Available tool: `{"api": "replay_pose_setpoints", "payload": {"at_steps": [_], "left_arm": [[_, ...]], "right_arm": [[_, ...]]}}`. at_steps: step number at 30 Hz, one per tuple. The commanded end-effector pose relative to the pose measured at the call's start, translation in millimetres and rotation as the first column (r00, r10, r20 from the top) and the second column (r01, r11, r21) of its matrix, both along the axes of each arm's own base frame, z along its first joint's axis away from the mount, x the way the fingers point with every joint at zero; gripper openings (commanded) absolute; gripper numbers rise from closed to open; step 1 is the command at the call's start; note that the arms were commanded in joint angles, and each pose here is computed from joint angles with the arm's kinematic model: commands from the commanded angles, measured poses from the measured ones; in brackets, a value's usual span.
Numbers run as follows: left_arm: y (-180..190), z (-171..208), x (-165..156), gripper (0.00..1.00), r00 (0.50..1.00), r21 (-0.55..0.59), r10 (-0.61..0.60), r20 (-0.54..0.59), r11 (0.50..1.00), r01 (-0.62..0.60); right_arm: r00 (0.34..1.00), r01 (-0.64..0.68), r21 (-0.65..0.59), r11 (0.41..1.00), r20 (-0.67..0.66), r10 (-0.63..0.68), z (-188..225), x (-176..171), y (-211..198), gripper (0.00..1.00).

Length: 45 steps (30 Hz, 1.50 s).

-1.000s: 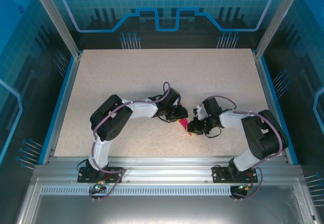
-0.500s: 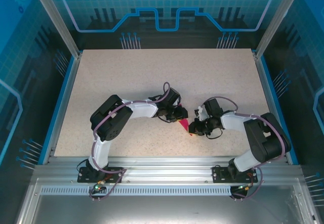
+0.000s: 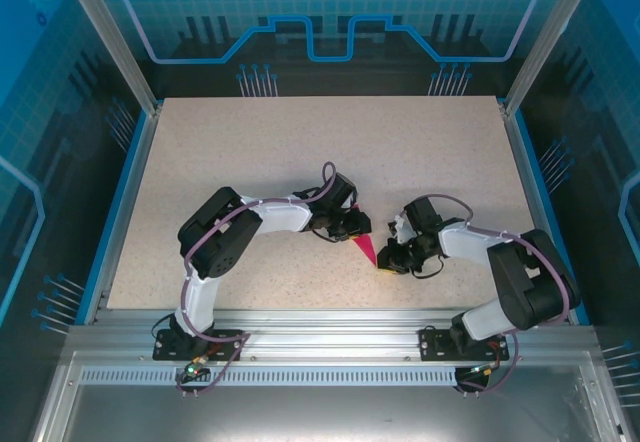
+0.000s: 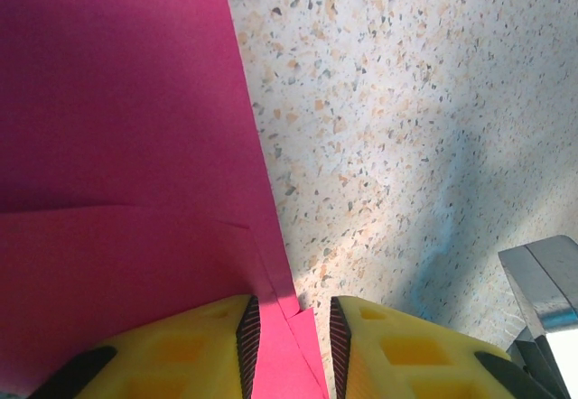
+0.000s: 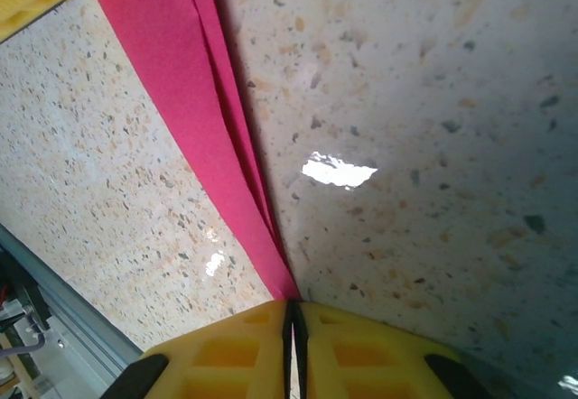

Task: Fold a paper plane with a square sheet of paper (pick it up from the middle)
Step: Fold the wing for the fifth time at the center of the table.

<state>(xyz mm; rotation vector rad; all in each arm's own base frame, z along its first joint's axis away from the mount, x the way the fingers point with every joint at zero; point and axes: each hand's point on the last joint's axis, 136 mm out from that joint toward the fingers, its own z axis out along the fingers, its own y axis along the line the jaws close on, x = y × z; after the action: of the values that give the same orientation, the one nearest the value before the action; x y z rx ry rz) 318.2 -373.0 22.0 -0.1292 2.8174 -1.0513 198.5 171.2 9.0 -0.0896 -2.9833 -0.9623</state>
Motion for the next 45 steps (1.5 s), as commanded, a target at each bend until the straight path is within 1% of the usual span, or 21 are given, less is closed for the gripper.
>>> {"api": "replay_pose_setpoints", "payload": {"at_steps": [1, 3, 5, 8, 14, 16, 17, 21, 23, 25, 28, 30, 33, 36, 41, 45], "left_arm": [[6, -13, -4, 0.31, 0.999, 0.046, -0.017, -0.029, 0.999, 0.018], [5, -11, -4, 0.31, 0.999, 0.042, -0.018, -0.027, 0.999, 0.02], [5, -11, -4, 0.31, 0.999, 0.042, -0.021, -0.027, 0.999, 0.022], [4, -10, -3, 0.31, 0.999, 0.039, -0.019, -0.025, 0.999, 0.02], [3, -9, -3, 0.31, 0.999, 0.035, -0.02, -0.025, 0.999, 0.021], [2, -8, -3, 0.31, 1.0, 0.031, -0.022, -0.022, 0.999, 0.023], [2, -8, -3, 0.32, 0.999, 0.03, -0.023, -0.022, 0.999, 0.023], [-1, 1, -1, 0.32, 0.999, 0.014, -0.035, -0.002, 0.999, 0.035], [-2, 8, 1, 0.34, 0.999, 0.012, -0.045, 0.019, 0.999, 0.044], [-6, 20, 4, 0.37, 0.997, -0.005, -0.061, 0.05, 0.998, 0.062], [-10, 43, 7, 0.46, 0.99, -0.036, -0.087, 0.109, 0.995, 0.091], [-8, 55, 7, 0.5, 0.985, -0.045, -0.089, 0.148, 0.994, 0.097], [-2, 66, 4, 0.52, 0.981, -0.055, -0.077, 0.18, 0.995, 0.088], [2, 66, 0, 0.53, 0.98, -0.075, -0.062, 0.19, 0.994, 0.077], [7, 50, -7, 0.52, 0.983, -0.09, -0.045, 0.177, 0.994, 0.061], [5, 41, -5, 0.5, 0.983, -0.107, -0.039, 0.177, 0.993, 0.059]], "right_arm": [[1.0, -0.01, -0.056, 0.998, 0.02, 0.011, 9, -6, -8, 0.13], [0.996, 0.001, -0.027, 1.0, 0.084, 0.001, 25, 5, -4, 0.13], [0.993, 0.003, 0.015, 1.0, 0.118, -0.004, 36, 15, 3, 0.13], [0.991, -0.006, 0.091, 0.996, 0.134, -0.006, 46, 28, 18, 0.14], [0.995, 0.01, 0.13, 0.991, 0.1, -0.023, 30, 46, 30, 0.14], [0.997, 0.015, 0.106, 0.994, 0.077, -0.023, 18, 46, 28, 0.14], [0.998, 0.02, 0.072, 0.997, 0.05, -0.023, 8, 44, 24, 0.14], [0.999, 0.031, -0.035, 0.999, -0.015, -0.031, -22, 28, 7, 0.11], [0.999, 0.03, -0.064, 0.997, -0.037, -0.032, -31, 21, 1, 0.1], [0.998, 0.034, -0.056, 0.998, -0.047, -0.037, -32, 19, 2, 0.1], [0.998, 0.038, -0.113, 0.993, -0.044, -0.044, -34, 20, -6, 0.1], [0.998, 0.036, -0.116, 0.993, -0.042, -0.041, -33, 21, -6, 0.09], [0.998, 0.031, -0.12, 0.992, -0.047, -0.037, -34, 20, -7, 0.09], [0.998, 0.028, -0.121, 0.992, -0.051, -0.035, -36, 20, -6, 0.09], [0.998, 0.025, -0.127, 0.992, -0.056, -0.032, -36, 19, -6, 0.09], [0.998, 0.019, -0.132, 0.991, -0.06, -0.027, -37, 19, -6, 0.09]]}}
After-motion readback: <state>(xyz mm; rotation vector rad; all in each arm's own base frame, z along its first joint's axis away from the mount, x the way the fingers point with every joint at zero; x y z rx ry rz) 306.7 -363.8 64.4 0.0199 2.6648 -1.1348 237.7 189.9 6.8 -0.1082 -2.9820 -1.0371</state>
